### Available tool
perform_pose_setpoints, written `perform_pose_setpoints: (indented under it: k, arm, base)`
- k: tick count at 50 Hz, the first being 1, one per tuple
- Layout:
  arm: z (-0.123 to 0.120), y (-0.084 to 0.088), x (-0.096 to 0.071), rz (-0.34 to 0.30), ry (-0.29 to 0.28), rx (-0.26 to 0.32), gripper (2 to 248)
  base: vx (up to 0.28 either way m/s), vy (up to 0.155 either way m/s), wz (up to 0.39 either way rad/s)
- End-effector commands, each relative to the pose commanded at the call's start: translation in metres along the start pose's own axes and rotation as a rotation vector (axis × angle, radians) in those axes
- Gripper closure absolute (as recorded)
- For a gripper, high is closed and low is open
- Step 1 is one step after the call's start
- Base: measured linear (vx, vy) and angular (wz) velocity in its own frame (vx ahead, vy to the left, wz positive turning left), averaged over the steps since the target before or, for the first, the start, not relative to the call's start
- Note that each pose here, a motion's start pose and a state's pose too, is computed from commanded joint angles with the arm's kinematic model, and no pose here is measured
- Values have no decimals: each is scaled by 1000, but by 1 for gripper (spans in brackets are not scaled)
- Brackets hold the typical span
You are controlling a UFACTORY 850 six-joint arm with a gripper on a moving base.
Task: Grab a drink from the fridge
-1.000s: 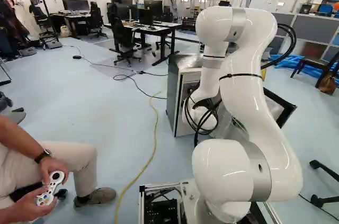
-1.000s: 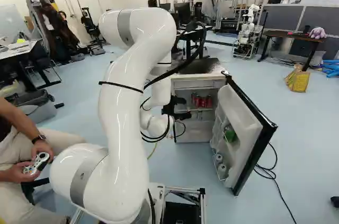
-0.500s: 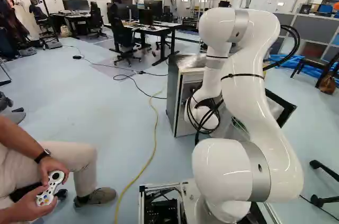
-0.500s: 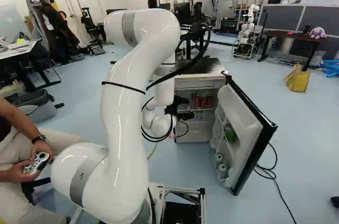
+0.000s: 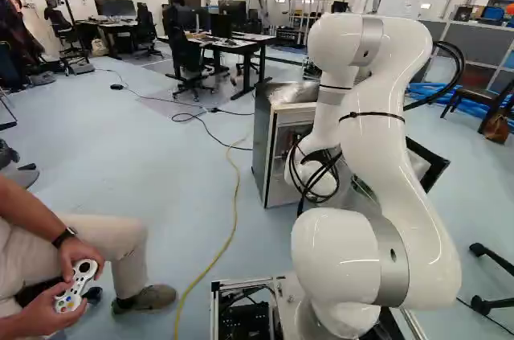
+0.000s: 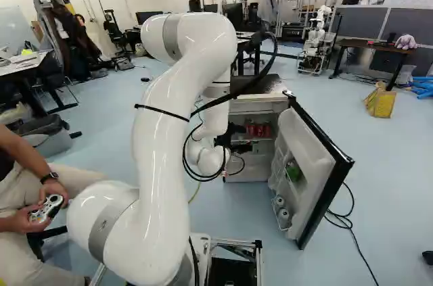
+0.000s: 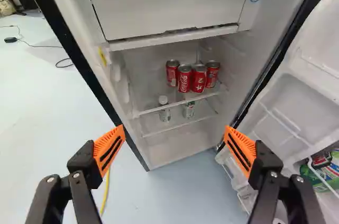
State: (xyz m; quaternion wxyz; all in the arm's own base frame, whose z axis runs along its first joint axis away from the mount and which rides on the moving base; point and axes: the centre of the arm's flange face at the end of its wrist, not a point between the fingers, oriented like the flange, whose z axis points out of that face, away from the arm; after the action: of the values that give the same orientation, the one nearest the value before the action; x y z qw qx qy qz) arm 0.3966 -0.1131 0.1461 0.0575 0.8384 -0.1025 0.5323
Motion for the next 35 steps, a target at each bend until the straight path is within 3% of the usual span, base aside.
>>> perform_pose_setpoints:
  k: [35]
  arm:
    - [10, 23, 2, 2, 18, 67, 3]
  base:
    - [0, 0, 0]
